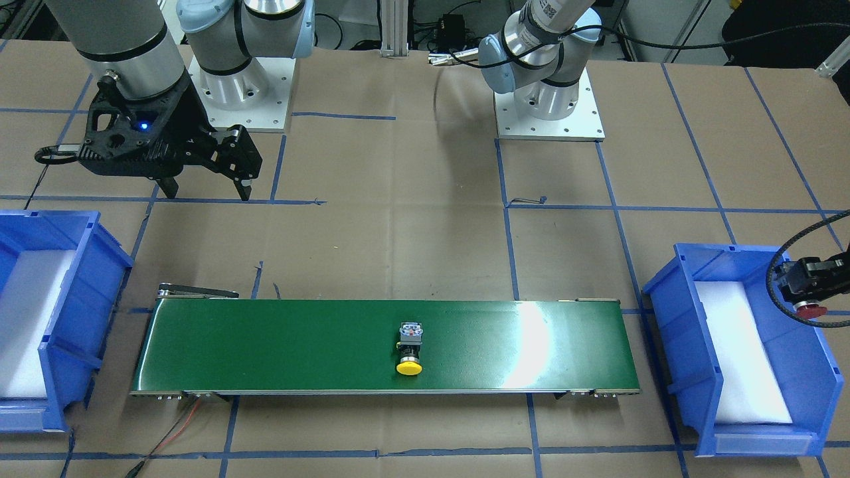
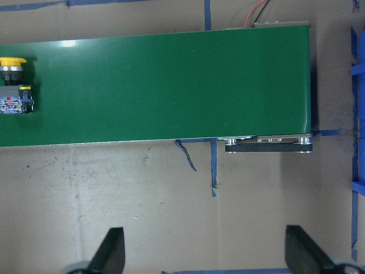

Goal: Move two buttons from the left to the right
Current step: 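Carry the red button onto the belt with the left gripper while the right gripper approaches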

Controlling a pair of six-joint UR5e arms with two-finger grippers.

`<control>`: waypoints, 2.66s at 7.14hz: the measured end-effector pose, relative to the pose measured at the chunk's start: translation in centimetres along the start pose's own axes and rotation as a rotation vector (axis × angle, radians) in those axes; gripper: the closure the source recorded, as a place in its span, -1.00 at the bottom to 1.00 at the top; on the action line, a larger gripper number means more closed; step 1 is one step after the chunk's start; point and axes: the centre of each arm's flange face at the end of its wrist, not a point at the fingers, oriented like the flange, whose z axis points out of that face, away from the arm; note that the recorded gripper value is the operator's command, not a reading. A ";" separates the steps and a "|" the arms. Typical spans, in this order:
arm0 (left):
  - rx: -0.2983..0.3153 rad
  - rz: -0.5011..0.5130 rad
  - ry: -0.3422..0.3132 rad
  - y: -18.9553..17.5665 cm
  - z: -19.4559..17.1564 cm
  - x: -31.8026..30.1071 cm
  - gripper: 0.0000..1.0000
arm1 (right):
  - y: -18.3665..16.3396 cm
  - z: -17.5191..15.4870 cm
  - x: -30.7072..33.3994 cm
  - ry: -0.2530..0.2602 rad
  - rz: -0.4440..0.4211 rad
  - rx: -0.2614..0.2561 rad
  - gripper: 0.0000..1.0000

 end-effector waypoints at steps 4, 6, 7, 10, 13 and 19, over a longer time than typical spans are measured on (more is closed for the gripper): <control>0.022 0.094 -0.018 -1.4 -2.2 15.3 0.82 | -4.1 4.0 -0.3 -0.016 -0.004 0.069 -1.00; 0.019 0.111 -0.014 -1.4 -2.0 21.7 0.83 | -4.8 4.3 -0.6 -0.044 -0.006 0.098 -1.00; 0.011 0.113 -0.010 -1.1 -1.3 23.9 0.83 | -5.4 5.2 -0.6 -0.048 -0.006 0.098 -1.00; 0.003 0.110 -0.006 -1.1 2.1 26.1 0.83 | -6.9 8.7 -0.6 -0.047 -0.004 0.080 -1.00; 0.030 0.088 -0.008 -0.8 7.9 26.4 0.83 | -7.7 10.4 -0.5 -0.047 -0.004 0.070 -1.00; 0.102 0.065 -0.019 -0.5 14.1 26.7 -0.92 | -8.6 12.3 -0.3 -0.048 0.036 0.060 -0.99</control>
